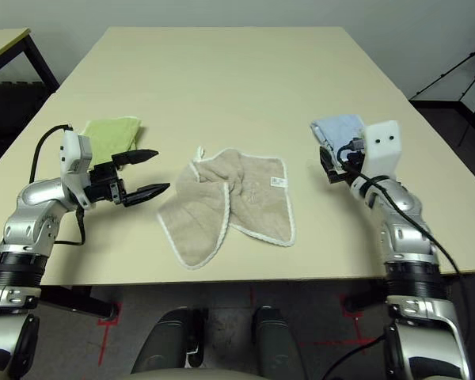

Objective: Fold the towel and set it aside.

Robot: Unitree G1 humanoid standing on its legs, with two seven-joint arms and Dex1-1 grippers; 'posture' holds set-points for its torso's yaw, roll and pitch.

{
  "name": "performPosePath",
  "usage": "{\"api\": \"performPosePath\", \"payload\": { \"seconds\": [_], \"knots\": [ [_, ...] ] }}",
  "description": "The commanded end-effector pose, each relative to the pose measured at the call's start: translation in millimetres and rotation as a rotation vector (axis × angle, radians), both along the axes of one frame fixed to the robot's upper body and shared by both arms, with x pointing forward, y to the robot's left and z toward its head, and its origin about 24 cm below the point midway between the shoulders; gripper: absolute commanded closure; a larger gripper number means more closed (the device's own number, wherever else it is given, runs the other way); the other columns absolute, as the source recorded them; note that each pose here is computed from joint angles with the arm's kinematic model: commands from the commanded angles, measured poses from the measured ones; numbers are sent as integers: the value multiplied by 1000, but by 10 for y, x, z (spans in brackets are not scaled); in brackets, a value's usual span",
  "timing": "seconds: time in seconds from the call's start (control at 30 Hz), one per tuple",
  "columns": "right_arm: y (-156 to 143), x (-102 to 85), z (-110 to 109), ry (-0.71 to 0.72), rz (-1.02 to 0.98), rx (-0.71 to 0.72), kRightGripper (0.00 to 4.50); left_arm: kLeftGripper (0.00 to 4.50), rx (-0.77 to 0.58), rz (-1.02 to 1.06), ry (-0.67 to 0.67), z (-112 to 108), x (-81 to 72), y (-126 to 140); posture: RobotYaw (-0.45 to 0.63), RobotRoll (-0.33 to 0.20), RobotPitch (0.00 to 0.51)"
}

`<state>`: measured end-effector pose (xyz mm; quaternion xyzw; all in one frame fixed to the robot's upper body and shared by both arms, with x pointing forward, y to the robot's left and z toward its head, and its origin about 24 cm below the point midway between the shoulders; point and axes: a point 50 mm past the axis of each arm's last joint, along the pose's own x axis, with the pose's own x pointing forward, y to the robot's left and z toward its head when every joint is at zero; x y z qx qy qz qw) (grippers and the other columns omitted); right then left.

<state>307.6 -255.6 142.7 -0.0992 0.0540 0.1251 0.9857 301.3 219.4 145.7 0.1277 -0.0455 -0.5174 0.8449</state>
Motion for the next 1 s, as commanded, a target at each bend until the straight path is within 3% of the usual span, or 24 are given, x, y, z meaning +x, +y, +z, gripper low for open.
{"api": "performPosePath", "payload": {
  "seconds": [0.03,0.3,0.77,1.0],
  "knots": [
    [72,-39,-32,122,57,28,18,0,21,13,10,-29,14,31,112,0,83],
    [200,83,-137,302,120,44,18,0,30,17,5,-11,45,21,108,0,86],
    [373,463,-331,438,105,173,18,0,47,29,3,3,38,41,121,0,84],
    [522,634,-297,486,129,296,18,0,60,28,5,-7,26,48,129,0,86]
  ]
}}
